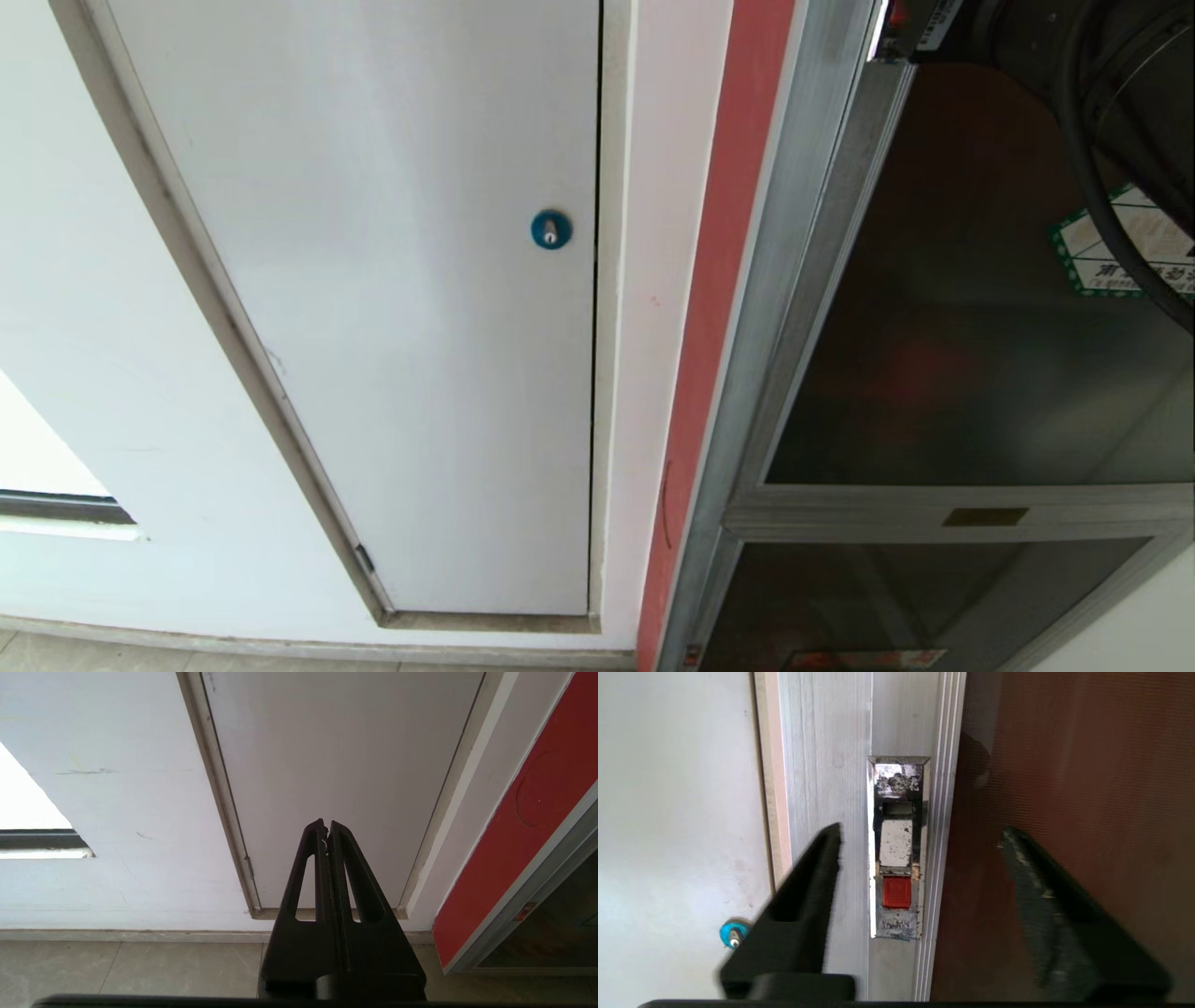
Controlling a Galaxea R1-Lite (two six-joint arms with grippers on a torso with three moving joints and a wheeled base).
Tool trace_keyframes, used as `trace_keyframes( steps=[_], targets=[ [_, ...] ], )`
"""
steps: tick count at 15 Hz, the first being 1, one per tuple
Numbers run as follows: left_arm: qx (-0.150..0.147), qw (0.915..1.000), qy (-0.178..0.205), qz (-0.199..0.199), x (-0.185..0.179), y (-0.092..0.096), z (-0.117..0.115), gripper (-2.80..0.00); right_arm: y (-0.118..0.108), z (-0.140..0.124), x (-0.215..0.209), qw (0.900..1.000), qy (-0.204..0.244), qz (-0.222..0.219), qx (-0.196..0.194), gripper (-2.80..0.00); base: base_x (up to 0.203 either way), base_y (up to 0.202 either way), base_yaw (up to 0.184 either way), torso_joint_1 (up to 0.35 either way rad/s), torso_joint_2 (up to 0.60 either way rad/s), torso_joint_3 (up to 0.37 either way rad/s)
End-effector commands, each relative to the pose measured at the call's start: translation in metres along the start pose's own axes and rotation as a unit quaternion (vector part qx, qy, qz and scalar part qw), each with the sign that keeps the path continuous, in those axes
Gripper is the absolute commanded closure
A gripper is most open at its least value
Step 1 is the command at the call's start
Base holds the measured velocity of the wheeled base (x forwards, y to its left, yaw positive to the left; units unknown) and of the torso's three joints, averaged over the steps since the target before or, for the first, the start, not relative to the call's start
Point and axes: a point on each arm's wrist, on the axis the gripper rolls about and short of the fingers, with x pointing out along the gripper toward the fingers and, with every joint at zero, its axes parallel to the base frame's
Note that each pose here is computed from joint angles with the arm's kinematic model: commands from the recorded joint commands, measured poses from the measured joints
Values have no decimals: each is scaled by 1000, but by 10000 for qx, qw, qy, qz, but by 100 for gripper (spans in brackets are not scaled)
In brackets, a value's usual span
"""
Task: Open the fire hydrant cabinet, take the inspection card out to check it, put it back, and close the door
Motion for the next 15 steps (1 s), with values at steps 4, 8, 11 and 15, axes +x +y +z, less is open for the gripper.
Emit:
trace_keyframes(
  steps=[4,8,11,15],
  targets=[
    [-2,10000,11,3,0,0,0,0,2,-1,2,10000,-4,-14,-26,0,0,0,0,0,0,0],
    [-2,10000,7,3,0,0,0,0,2,0,2,10000,-18,-13,-20,0,0,0,0,0,0,0],
    [-2,10000,11,3,0,0,0,0,1,2,1,10000,-41,-23,-11,0,0,0,0,0,0,0],
    [-2,10000,3,-3,0,0,0,0,-2,5,-1,10000,-62,-35,-4,0,0,0,0,0,0,0]
  ],
)
